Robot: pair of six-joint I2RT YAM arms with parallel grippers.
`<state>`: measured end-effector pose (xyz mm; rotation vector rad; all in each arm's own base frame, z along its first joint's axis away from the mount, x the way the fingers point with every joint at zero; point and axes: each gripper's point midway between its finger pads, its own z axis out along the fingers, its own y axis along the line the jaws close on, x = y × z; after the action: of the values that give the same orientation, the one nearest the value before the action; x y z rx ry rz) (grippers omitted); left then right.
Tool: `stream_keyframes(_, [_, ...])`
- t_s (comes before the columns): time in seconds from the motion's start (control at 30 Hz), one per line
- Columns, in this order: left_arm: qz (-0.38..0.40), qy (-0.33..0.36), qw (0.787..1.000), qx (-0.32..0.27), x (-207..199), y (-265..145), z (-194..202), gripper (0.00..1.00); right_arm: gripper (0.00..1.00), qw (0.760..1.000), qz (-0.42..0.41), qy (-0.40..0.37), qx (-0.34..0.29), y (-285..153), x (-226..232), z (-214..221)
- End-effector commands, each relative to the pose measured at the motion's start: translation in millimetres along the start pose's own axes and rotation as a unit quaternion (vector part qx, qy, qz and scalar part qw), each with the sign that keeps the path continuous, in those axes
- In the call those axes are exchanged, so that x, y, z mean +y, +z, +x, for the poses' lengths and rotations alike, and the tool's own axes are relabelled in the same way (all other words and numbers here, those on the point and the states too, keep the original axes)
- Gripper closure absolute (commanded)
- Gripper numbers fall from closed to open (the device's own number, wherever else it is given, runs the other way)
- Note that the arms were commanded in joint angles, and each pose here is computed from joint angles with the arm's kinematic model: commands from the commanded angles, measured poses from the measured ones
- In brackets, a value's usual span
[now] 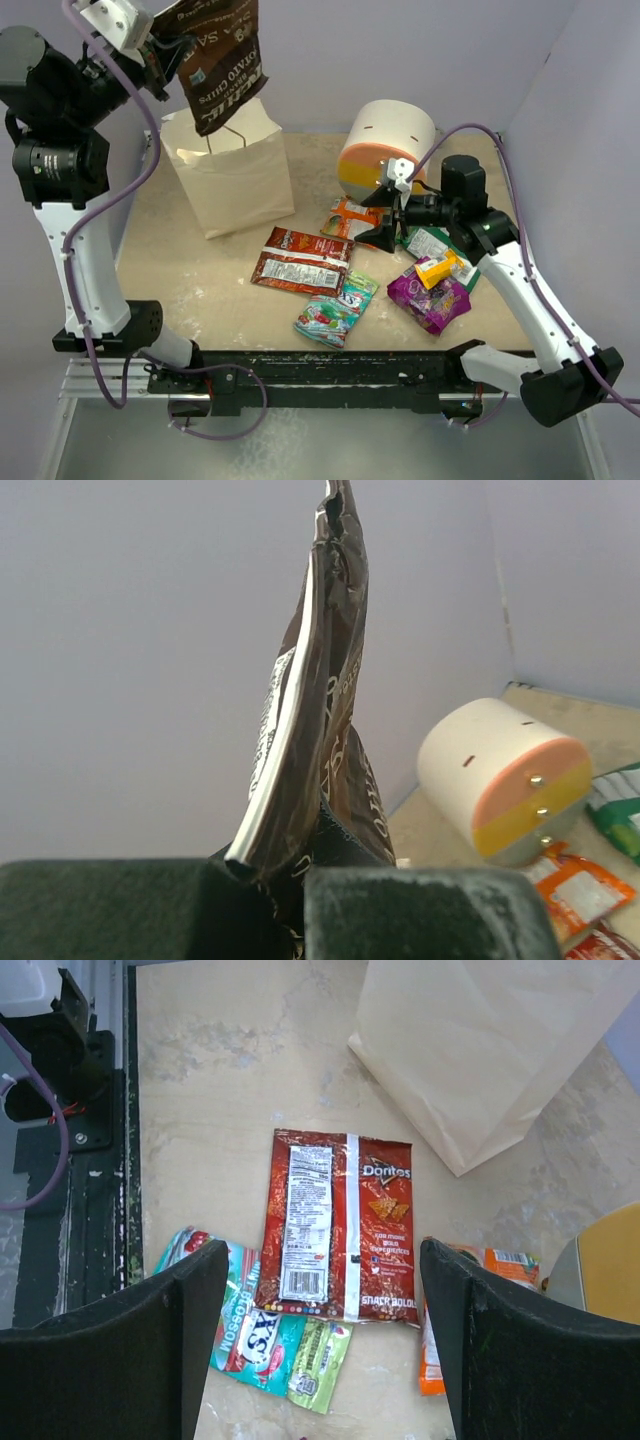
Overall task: Place the snacks into the paper bag
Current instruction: Place the snack in the paper bag.
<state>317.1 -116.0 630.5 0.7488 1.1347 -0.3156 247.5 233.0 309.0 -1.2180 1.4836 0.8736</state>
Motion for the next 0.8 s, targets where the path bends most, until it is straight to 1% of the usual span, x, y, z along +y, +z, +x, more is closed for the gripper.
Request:
stream_keyframes(0.0, [-0.068, 0.085, 0.994, -0.031, 34, 0, -26, 1.00, 0.20, 1.000, 0.011, -0.019, -0.006, -6, -2, -5])
stream_keyframes(0.13, [-0.093, 0.119, 0.988, -0.029, 50, 4, -23, 1.00, 0.20, 1.000, 0.009, -0.013, -0.011, -6, -2, -1])
stream_keyframes(0.3, [-0.116, 0.147, 0.982, -0.009, 67, 8, -9, 1.00, 0.20, 1.000, 0.007, -0.011, -0.013, -6, -1, 2])
stream_keyframes(0.5, [-0.103, 0.157, 0.982, 0.004, 73, 20, 12, 1.00, 0.20, 1.000, 0.008, -0.012, -0.013, -6, 1, 5])
stream_keyframes(0.63, [-0.101, 0.171, 0.980, 0.023, 86, 27, 34, 1.00, 0.20, 1.000, 0.008, -0.014, -0.015, -7, 1, 4])
stream_keyframes(0.77, [-0.066, 0.175, 0.982, 0.030, 89, 32, 53, 1.00, 0.20, 1.000, 0.007, -0.015, -0.015, -6, 1, 4])
